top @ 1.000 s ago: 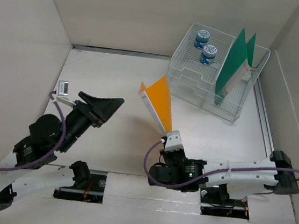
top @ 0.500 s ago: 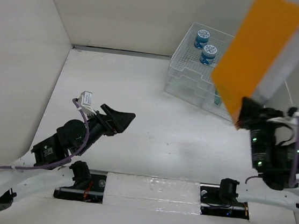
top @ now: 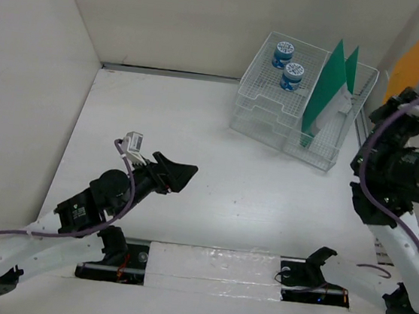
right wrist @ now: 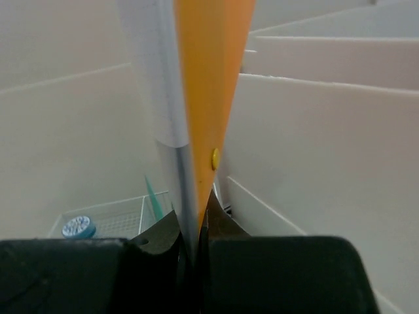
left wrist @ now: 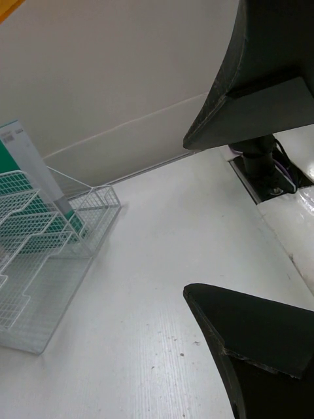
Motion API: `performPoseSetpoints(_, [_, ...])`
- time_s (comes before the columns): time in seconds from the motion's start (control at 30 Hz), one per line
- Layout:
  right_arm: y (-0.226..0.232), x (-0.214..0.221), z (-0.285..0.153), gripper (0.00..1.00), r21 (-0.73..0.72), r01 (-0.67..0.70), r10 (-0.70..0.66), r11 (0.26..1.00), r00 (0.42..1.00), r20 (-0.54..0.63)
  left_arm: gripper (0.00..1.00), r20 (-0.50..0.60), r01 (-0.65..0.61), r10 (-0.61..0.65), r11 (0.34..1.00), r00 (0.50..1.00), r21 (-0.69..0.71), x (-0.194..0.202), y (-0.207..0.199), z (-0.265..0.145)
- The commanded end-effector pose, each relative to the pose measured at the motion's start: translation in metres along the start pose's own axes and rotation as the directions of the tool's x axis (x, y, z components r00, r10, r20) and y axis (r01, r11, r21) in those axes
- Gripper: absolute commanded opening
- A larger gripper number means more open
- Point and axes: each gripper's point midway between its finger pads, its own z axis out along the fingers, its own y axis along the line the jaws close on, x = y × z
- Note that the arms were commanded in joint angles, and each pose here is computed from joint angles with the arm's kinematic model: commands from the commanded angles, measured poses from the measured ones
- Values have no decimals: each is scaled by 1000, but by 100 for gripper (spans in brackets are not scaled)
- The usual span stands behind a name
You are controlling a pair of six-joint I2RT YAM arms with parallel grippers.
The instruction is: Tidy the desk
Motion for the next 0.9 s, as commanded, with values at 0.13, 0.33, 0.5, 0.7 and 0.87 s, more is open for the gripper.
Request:
performPoseSetpoints(0.13, [48,52,40,0,-234,187,-173,954,982,81,80,7,-32,32,999,999,38,7,1,4])
performPoseSetpoints(0.33, [28,89,53,0,-252,129,-114,959,991,72,80,-1,-54,54,998,999,40,14,6,7])
performPoseSetpoints(0.5, [22,118,62,0,-291,88,-81,953,996,35,80,-4,-58,58,997,998,45,17,5,11])
performPoseSetpoints(0.7, [28,139,66,0,-355,3,4,935,1000,19,81,-14,-56,56,998,998,31,23,10,15])
performPoseSetpoints(0.87, [22,172,65,0,-356,-73,70,932,997,-21,81,-2,-48,48,999,999,25,23,15,14])
